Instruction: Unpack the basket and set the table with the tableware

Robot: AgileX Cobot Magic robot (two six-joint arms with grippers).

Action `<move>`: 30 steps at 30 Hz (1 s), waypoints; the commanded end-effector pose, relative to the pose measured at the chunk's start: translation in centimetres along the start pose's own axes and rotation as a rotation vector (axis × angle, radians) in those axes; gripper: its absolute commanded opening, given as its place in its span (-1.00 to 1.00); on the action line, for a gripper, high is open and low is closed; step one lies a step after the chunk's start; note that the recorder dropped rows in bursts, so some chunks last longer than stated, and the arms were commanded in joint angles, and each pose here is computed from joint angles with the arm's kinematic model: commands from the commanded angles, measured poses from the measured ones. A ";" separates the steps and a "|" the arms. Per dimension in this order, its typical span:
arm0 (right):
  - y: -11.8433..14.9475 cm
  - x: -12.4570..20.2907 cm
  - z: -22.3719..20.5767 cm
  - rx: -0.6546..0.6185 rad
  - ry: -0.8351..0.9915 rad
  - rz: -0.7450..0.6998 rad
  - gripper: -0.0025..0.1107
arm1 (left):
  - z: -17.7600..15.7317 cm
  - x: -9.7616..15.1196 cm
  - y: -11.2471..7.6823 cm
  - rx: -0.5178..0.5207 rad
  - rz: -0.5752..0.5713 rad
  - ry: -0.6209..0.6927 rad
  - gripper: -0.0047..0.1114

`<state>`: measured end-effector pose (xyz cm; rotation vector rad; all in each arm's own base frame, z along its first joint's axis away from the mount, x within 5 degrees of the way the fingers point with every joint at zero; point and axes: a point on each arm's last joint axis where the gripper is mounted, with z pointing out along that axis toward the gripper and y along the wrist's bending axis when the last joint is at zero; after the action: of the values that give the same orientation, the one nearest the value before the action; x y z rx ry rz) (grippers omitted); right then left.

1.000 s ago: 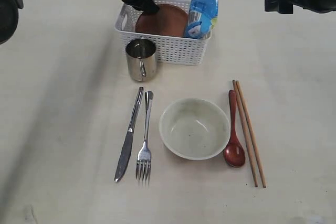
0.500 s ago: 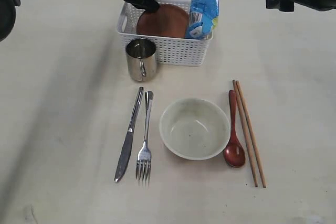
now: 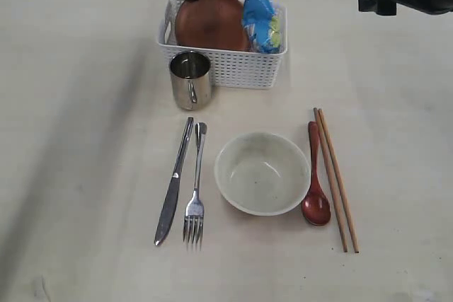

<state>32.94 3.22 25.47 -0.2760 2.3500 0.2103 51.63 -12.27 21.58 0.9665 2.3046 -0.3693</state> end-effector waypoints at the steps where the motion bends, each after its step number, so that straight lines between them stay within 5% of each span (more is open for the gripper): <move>1: -0.1 -0.1 -0.2 0.001 -0.017 0.020 0.39 | -3.3 -0.8 0.5 0.025 -0.059 -0.063 -0.92; 10: 0.4 -0.3 0.9 -0.075 -0.049 0.012 0.32 | -7.6 -2.0 1.0 0.023 -0.106 -0.158 -0.92; 12: 0.6 -0.7 2.1 -0.178 -0.032 0.008 0.04 | -8.5 -1.9 1.5 0.057 -0.158 -0.199 -0.92; 19: 0.5 -2.9 5.1 -0.757 -0.108 0.112 0.26 | -9.5 -1.7 1.3 0.201 -0.254 -0.234 -0.92; 30: 0.4 -2.7 9.7 -0.959 -0.212 0.312 0.24 | -9.9 -2.3 0.4 0.329 -0.307 -0.284 -0.92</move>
<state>40.80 5.95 20.54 -0.3211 1.9794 1.3985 49.34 -8.50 29.71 0.6641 2.1904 -0.9235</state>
